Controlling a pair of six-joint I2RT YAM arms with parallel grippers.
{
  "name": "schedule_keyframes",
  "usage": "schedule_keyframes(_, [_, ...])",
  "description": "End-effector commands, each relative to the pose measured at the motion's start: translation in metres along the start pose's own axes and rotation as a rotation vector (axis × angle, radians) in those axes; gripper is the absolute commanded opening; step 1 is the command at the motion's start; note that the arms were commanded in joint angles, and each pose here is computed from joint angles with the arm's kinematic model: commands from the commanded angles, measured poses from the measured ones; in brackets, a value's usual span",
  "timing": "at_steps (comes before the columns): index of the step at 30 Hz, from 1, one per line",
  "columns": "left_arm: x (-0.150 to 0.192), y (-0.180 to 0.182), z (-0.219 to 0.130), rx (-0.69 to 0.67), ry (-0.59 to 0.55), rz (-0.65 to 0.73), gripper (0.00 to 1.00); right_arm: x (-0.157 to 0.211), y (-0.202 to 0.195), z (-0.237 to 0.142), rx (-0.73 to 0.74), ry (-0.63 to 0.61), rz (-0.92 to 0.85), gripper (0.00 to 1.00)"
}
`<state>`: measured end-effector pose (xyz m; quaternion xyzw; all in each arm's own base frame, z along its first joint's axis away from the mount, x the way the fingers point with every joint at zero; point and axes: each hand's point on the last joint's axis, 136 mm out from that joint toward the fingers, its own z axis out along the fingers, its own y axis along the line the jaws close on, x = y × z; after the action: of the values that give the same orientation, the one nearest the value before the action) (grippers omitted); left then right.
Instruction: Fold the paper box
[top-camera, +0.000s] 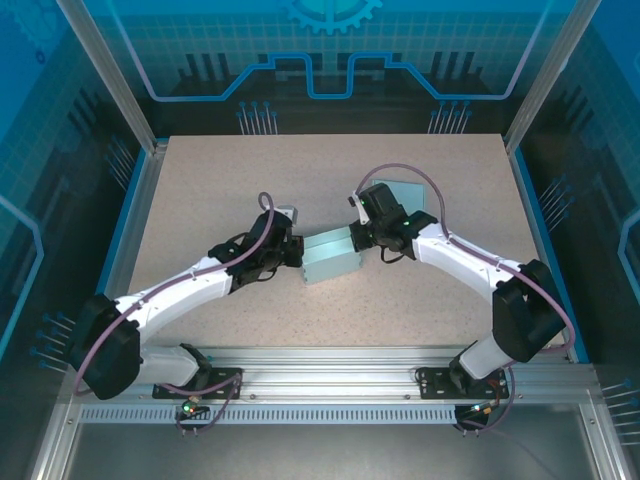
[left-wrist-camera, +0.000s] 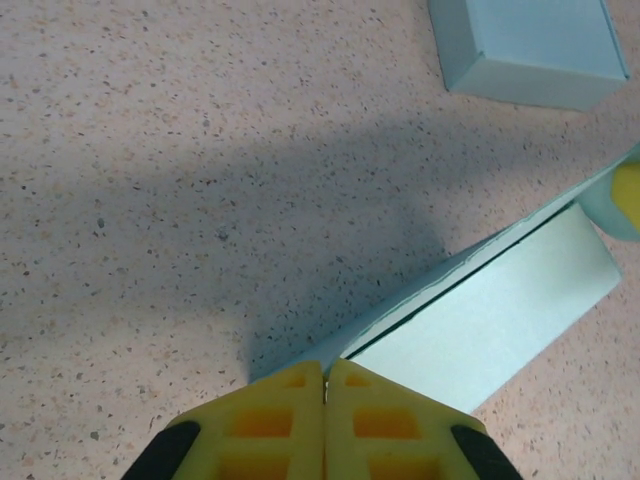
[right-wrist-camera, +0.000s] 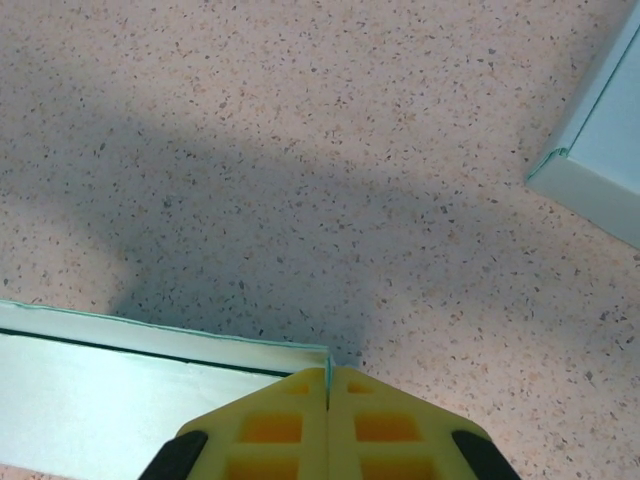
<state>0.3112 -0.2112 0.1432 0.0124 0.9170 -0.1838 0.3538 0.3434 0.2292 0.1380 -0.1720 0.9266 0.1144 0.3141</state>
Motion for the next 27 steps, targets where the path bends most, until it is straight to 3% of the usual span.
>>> schedule_keyframes(1, [0.005,-0.013,0.002,0.029,-0.041,-0.072,0.10,0.025,0.039,0.002,-0.120,0.062,-0.036,0.06])
schedule_keyframes(8, [0.011,-0.006,-0.001,-0.018,-0.112,-0.145,0.11,0.032,0.043,0.005,-0.095,0.053,-0.051,0.01])
schedule_keyframes(17, [0.020,-0.008,0.001,-0.029,-0.145,-0.139,0.10,0.036,0.042,0.002,-0.057,-0.002,-0.050,0.00])
schedule_keyframes(27, [-0.025,-0.032,0.000,-0.013,-0.264,-0.008,0.04,0.012,0.028,-0.011,0.001,-0.124,-0.043,0.00])
